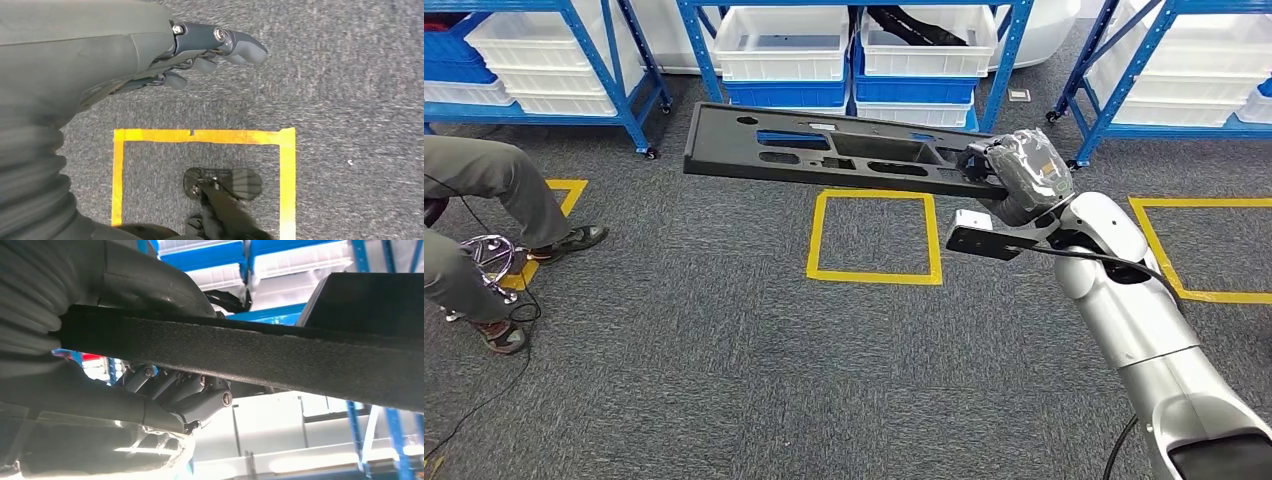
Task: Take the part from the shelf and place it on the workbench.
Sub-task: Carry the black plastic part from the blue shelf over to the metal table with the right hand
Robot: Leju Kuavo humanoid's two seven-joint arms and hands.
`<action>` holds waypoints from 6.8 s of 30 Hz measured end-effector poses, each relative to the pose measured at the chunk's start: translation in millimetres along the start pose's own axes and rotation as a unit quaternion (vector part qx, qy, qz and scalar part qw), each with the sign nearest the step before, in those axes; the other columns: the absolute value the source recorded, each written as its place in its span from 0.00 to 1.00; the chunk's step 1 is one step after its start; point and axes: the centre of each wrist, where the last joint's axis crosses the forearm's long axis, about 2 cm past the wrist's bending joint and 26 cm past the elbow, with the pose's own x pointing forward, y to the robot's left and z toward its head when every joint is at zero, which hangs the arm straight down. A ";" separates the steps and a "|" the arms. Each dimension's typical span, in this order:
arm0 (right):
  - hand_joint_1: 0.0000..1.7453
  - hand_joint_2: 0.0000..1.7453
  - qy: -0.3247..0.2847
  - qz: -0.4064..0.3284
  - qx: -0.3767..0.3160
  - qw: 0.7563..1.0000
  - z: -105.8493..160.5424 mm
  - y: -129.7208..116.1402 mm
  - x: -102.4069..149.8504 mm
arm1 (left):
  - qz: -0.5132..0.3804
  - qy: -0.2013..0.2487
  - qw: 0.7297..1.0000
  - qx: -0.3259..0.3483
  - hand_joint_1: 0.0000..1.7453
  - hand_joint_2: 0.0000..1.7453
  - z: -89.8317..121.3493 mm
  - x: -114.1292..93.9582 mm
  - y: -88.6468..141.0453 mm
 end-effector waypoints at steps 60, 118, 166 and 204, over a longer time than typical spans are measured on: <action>1.00 1.00 -0.019 0.019 0.008 1.000 7.3 27.8 38.4 | -0.018 0.023 1.000 0.000 0.00 1.00 2.1 -4.4 0.5; 1.00 1.00 0.013 0.036 -0.028 0.999 87.8 25.0 44.1 | -0.077 0.037 0.995 -0.044 0.00 1.00 1.8 3.0 -14.7; 1.00 1.00 0.003 0.027 0.003 1.000 72.6 42.1 42.9 | -0.103 0.206 0.971 -0.068 0.00 1.00 -0.6 3.8 -7.5; 1.00 1.00 0.012 0.028 0.012 0.999 63.7 49.4 36.1 | -0.105 0.195 0.972 -0.083 0.00 1.00 -0.1 3.8 -9.8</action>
